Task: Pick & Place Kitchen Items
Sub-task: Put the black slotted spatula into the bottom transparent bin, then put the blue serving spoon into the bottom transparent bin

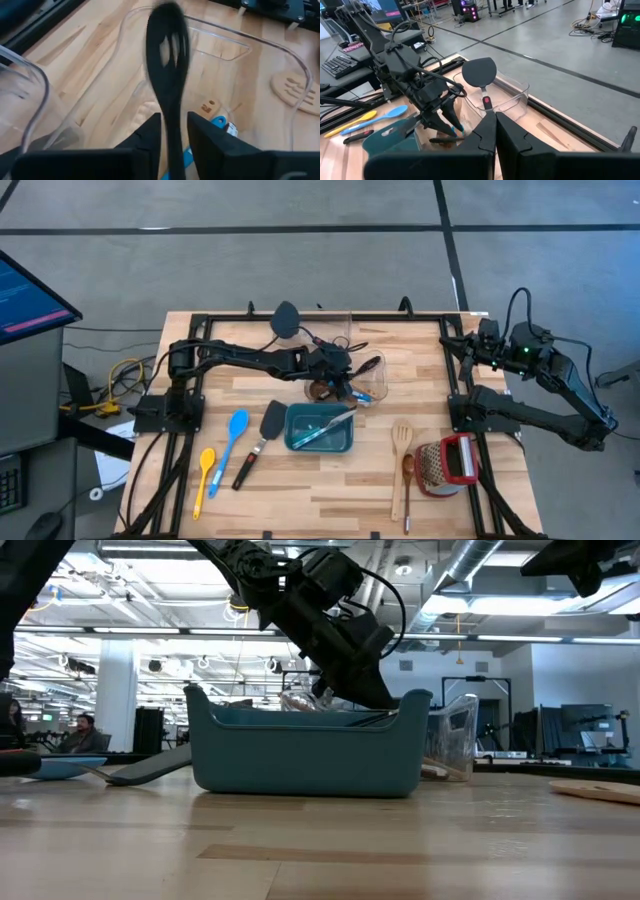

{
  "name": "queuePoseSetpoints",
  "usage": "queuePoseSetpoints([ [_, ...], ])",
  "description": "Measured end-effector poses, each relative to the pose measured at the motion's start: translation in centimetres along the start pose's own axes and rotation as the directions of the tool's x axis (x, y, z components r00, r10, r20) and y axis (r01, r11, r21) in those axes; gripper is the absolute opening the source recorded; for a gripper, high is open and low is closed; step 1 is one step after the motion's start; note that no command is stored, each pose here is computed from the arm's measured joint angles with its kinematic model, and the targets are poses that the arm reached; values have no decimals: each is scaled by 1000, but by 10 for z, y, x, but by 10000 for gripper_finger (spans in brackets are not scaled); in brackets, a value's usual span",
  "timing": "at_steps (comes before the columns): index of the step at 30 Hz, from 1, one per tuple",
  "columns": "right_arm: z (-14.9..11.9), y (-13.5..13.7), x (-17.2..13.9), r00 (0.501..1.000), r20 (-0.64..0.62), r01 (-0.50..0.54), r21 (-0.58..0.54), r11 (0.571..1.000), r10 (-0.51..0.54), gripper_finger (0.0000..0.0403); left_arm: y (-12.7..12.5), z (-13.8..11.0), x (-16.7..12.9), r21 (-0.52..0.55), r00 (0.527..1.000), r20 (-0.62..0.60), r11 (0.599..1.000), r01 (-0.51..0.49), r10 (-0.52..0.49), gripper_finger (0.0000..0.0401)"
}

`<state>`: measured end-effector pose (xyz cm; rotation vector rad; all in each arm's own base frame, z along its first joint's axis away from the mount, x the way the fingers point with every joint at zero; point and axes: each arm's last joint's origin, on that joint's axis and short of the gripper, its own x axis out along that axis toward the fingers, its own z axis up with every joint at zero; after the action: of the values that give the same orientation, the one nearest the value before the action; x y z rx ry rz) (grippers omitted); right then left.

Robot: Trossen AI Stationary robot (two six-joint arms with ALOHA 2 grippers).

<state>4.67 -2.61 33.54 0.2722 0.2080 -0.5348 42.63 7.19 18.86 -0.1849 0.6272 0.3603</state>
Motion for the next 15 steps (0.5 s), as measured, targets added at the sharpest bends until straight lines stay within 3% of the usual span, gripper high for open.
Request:
queuePoseSetpoints([
  [7,0,0,0,1000,0,0,0,1000,0,0,-1,5,0,-29,999,51,1000,3,-1,131],
  [15,0,0,0,1000,1,0,0,1000,0,0,-2,23,-13,-81,985,170,996,37,-23,121],
])
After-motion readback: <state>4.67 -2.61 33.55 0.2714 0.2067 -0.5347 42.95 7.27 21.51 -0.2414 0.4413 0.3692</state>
